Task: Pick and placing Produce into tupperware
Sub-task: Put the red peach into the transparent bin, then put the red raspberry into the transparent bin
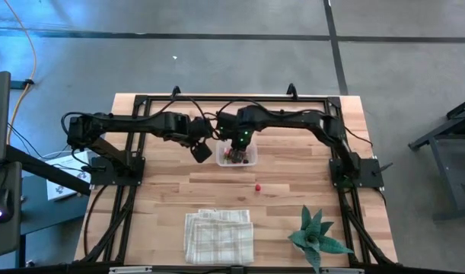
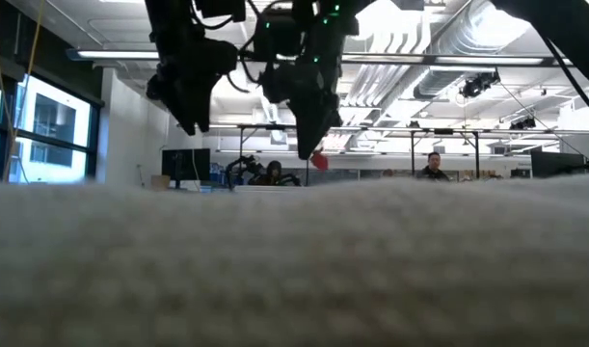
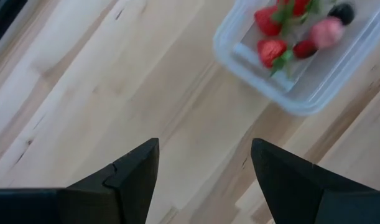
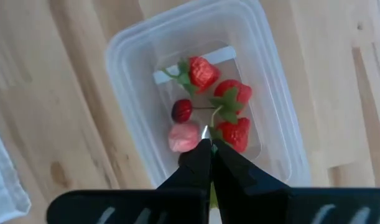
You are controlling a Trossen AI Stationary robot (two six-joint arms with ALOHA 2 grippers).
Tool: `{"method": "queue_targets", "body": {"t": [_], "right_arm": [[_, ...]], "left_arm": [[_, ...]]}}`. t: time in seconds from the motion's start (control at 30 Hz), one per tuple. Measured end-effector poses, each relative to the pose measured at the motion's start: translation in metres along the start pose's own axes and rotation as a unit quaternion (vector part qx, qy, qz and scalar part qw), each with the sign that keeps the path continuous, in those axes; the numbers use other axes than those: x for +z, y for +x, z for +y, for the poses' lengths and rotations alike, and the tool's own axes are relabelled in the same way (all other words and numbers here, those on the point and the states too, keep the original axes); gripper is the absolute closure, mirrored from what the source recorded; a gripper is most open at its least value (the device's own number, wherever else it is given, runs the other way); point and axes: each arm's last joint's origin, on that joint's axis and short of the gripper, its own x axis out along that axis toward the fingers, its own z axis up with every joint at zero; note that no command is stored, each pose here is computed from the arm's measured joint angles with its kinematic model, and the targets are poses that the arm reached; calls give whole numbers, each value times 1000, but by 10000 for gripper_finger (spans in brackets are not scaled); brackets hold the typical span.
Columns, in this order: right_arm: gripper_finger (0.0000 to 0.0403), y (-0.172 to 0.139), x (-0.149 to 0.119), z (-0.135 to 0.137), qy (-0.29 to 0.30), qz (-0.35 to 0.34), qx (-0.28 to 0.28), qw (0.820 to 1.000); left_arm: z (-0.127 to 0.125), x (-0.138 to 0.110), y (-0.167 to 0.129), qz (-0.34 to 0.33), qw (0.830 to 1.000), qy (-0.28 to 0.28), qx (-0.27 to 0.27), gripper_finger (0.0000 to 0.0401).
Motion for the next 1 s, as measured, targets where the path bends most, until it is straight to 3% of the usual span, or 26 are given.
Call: {"method": "queue_targets", "body": {"t": [0.17,0.63,1.0], "right_arm": [[402,11,1,-8,19,21,31,999],[399,10,-4,-7,31,49,50,997],[295,9,-7,-8,11,61,48,997]], "left_arm": [[2,-2,-1,8,1000,6,13,157],[1,0,-1,-1,1000,10,8,157],[1,-1,-1,4,1000,5,7,157]]}}
